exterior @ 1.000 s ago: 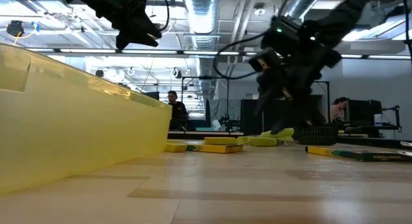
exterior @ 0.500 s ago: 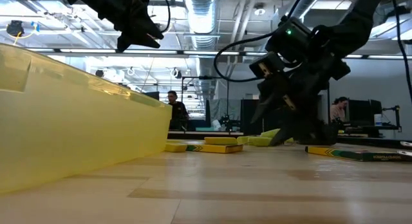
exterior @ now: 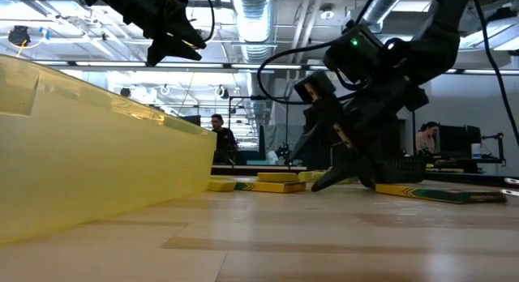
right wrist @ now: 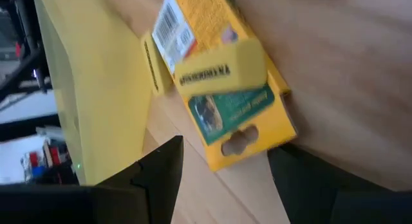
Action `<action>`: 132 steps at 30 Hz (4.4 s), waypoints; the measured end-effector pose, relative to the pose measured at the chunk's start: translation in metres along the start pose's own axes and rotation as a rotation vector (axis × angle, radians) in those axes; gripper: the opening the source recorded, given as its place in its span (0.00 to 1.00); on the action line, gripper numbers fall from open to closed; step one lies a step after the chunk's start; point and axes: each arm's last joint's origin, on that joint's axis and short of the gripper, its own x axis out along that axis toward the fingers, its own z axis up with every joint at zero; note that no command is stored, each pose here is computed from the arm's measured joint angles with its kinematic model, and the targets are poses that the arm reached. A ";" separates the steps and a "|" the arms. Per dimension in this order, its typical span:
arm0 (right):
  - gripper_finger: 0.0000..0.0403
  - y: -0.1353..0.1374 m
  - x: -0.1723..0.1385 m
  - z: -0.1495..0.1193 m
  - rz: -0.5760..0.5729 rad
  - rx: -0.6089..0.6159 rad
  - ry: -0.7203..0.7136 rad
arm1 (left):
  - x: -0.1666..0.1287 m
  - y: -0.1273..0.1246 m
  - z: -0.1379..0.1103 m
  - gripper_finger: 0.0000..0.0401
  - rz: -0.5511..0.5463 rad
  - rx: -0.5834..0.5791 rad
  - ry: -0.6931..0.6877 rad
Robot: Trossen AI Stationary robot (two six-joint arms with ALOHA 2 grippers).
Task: Pick & Place School Supplies
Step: Put the yellow crayon box into the yellow bin
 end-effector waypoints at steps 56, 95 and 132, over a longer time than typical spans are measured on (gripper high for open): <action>0.00 0.040 -0.094 0.035 0.070 -0.112 -0.310 | -0.001 0.009 0.003 0.36 0.051 -0.019 -0.022; 0.00 0.197 -0.015 -0.003 0.401 -0.505 0.148 | 0.001 0.021 0.008 0.36 0.103 -0.010 -0.050; 0.35 0.213 0.017 0.025 0.536 -0.527 0.134 | 0.001 0.019 0.009 0.36 0.054 -0.003 -0.056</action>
